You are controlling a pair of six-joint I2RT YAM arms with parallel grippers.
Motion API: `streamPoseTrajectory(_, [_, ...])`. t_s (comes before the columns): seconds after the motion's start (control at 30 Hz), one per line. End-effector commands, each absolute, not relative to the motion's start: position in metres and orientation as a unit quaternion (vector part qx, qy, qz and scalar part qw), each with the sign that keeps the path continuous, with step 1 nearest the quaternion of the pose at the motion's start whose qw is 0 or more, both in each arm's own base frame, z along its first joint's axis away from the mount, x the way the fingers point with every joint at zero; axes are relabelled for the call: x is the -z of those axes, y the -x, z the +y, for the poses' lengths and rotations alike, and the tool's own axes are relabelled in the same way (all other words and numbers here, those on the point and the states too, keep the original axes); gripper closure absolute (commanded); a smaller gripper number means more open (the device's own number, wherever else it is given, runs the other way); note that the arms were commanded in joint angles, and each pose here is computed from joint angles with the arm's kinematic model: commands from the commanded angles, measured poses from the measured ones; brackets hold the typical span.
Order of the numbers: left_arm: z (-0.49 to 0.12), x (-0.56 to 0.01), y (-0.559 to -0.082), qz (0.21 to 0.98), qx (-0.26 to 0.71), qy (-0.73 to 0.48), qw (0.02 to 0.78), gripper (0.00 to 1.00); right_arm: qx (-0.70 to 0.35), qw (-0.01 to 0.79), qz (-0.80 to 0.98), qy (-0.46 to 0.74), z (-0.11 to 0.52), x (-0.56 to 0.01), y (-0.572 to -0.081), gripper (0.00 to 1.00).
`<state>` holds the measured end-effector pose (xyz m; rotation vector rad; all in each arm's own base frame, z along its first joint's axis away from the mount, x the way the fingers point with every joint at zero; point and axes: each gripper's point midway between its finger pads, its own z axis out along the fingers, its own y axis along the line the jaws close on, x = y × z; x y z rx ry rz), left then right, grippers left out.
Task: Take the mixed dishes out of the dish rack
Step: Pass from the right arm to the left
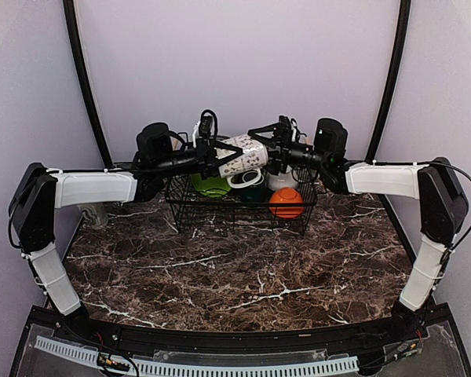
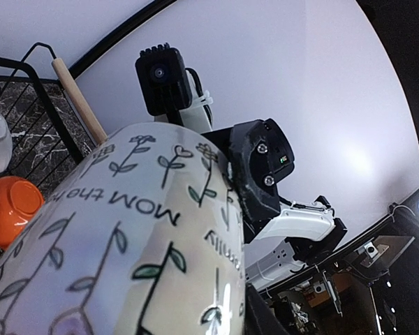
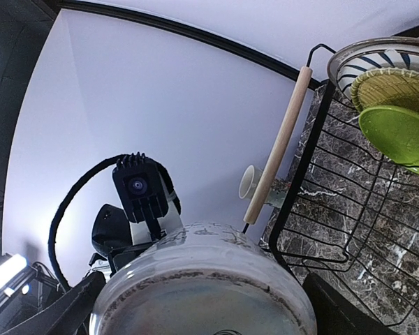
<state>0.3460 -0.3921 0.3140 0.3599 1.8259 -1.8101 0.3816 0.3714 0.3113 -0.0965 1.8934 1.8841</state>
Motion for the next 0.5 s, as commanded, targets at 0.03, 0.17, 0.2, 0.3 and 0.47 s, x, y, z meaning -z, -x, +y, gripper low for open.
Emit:
streamPoseTrajectory(0.03, [-0.396,-0.338,-0.339,0.650,0.688,-0.155,0.283,0.75,-0.727,0.263,0.629,0.080,0.372,-0.352,-0.369,1.00])
streamPoseTrajectory(0.17, [-0.395,-0.345,-0.336,0.640,0.696,-0.158,0.285,0.85,-0.725,0.261,0.633,0.079,0.371,-0.348,-0.369,0.94])
streamPoseTrajectory(0.2, [-0.394,-0.348,-0.335,0.637,0.698,-0.159,0.285,0.87,-0.724,0.261,0.633,0.079,0.371,-0.346,-0.369,0.91])
streamPoseTrajectory(0.3, [-0.393,-0.353,-0.332,0.633,0.700,-0.162,0.288,0.94,-0.720,0.264,0.638,0.078,0.368,-0.342,-0.371,0.82])
streamPoseTrajectory(0.47, [-0.389,-0.364,-0.328,0.627,0.700,-0.166,0.298,0.99,-0.716,0.261,0.643,0.077,0.365,-0.334,-0.376,0.59])
